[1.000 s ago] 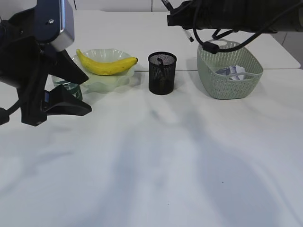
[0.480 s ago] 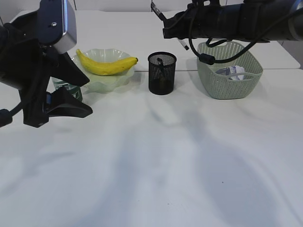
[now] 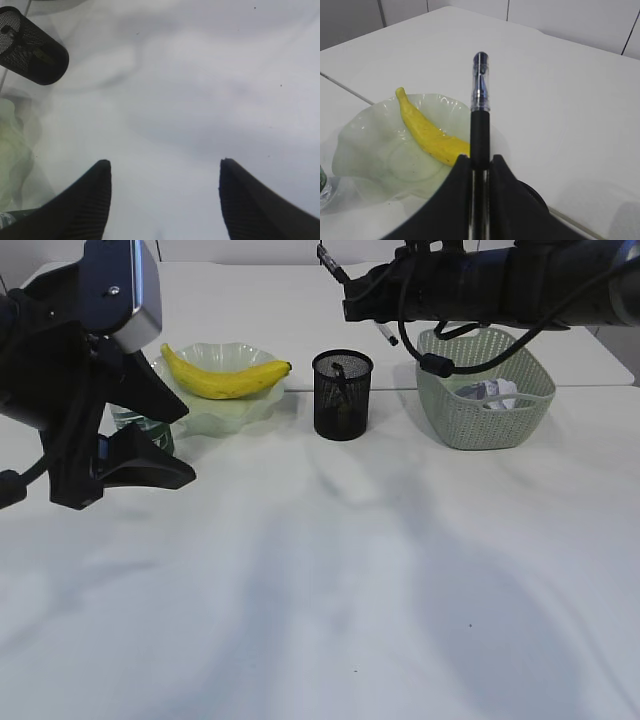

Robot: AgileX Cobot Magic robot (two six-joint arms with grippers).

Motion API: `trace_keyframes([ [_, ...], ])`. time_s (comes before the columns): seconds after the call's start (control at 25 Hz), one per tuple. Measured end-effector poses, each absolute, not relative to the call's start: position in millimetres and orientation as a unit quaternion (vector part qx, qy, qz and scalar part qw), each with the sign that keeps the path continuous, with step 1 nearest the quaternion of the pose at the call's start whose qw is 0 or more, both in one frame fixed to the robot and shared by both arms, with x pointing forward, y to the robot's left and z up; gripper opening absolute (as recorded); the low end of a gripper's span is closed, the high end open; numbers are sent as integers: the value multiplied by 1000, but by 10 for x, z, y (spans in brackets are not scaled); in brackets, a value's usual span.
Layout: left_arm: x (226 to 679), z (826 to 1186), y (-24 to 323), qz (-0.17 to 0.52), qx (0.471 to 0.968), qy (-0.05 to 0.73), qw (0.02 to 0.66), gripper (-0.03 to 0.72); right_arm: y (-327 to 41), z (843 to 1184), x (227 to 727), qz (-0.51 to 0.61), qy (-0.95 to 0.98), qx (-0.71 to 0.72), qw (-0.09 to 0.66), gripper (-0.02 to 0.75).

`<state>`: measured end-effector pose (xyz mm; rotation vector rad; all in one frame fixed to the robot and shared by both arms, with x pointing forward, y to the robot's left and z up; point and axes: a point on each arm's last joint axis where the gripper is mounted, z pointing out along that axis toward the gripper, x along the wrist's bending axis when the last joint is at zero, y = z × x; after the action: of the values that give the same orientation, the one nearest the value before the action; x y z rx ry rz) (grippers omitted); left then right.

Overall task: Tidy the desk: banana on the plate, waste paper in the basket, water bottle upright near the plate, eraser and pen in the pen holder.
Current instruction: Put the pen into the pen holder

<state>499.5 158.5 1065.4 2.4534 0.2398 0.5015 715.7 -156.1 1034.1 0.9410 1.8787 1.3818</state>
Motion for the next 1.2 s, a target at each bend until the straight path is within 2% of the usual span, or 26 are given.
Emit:
trace_keyframes([
  [0.32,4995,10654,1585,189,928,93,308,484,-1544,10501,7191,531,706,356,307,48],
  [0.76,4977,10645,1584,178,930,91,307,475,-1568,10510,7194,489,728,389,283,48],
  [1.2,4975,10644,1584,177,931,91,307,470,-1535,10420,7189,414,727,438,329,48],
])
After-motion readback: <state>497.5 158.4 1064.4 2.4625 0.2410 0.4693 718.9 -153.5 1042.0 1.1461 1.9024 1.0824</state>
